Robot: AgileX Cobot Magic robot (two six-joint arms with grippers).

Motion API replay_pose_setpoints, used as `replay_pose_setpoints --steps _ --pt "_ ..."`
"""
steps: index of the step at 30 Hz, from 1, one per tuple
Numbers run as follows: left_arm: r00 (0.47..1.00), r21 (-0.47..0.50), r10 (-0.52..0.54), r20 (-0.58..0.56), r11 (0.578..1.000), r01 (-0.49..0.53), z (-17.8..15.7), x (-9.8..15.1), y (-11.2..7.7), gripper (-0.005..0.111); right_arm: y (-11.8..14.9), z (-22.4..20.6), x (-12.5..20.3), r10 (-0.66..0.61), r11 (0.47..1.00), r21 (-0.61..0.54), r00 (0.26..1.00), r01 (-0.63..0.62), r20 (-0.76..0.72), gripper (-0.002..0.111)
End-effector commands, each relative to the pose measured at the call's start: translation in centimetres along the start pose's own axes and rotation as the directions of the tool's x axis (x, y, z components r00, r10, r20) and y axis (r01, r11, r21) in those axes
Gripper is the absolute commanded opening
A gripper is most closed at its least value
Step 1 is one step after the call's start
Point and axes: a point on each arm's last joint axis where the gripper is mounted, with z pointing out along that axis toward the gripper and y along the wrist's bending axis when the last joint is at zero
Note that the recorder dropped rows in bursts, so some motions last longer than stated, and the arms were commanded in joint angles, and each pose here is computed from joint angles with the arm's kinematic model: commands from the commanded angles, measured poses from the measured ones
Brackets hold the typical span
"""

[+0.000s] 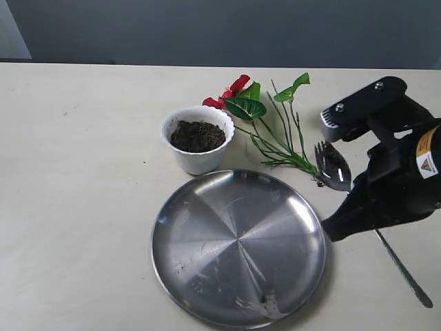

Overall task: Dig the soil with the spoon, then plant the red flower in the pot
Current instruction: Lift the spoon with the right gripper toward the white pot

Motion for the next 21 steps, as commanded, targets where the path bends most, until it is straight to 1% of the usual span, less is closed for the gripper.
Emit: replay_pose_setpoints --steps 1,5,7,9,11,13,16,18,21 --pt "1.0 0.008 -0.006 0.008 1.0 0.006 0.0 -0.2 0.0 0.0 2.7 -0.6 -0.3 -0.124 0.99 -0.051 0.989 0.128 0.081 -0.001" --pt "1.0 0.008 -0.006 0.008 1.0 0.006 0.0 -0.2 0.0 0.0 4.7 -0.8 -0.9 -0.267 0.96 -0.038 0.946 0.278 0.182 -0.001" --pt "1.0 0.008 -0.006 0.008 1.0 0.006 0.0 -0.2 0.0 0.0 5.6 -0.4 -1.0 -0.334 0.94 -0.009 0.924 0.341 0.185 -0.001" --pt "1.0 0.008 -0.006 0.008 1.0 0.006 0.0 -0.2 0.0 0.0 6.0 0.0 -0.8 -0.403 0.915 0.031 0.903 0.403 0.147 -0.001" --pt "1.0 0.008 -0.006 0.008 1.0 0.006 0.0 -0.2 0.0 0.0 6.2 0.5 -0.6 -0.48 0.876 0.094 0.873 0.473 0.087 -0.001" --pt "1.0 0.008 -0.006 0.008 1.0 0.006 0.0 -0.2 0.0 0.0 6.0 1.0 -0.4 -0.543 0.828 0.169 0.84 0.535 -0.002 -0.001" --pt "1.0 0.008 -0.006 0.008 1.0 0.006 0.0 -0.2 0.0 0.0 5.8 1.3 -0.1 -0.598 0.753 0.249 0.791 0.609 -0.125 -0.001" --pt "1.0 0.008 -0.006 0.008 1.0 0.006 0.0 -0.2 0.0 0.0 6.0 1.3 0.0 -0.614 0.729 0.266 0.774 0.631 -0.153 -0.001" --pt "1.0 0.008 -0.006 0.008 1.0 0.006 0.0 -0.2 0.0 0.0 6.7 1.2 0.2 -0.639 0.717 0.251 0.757 0.65 -0.137 -0.001"
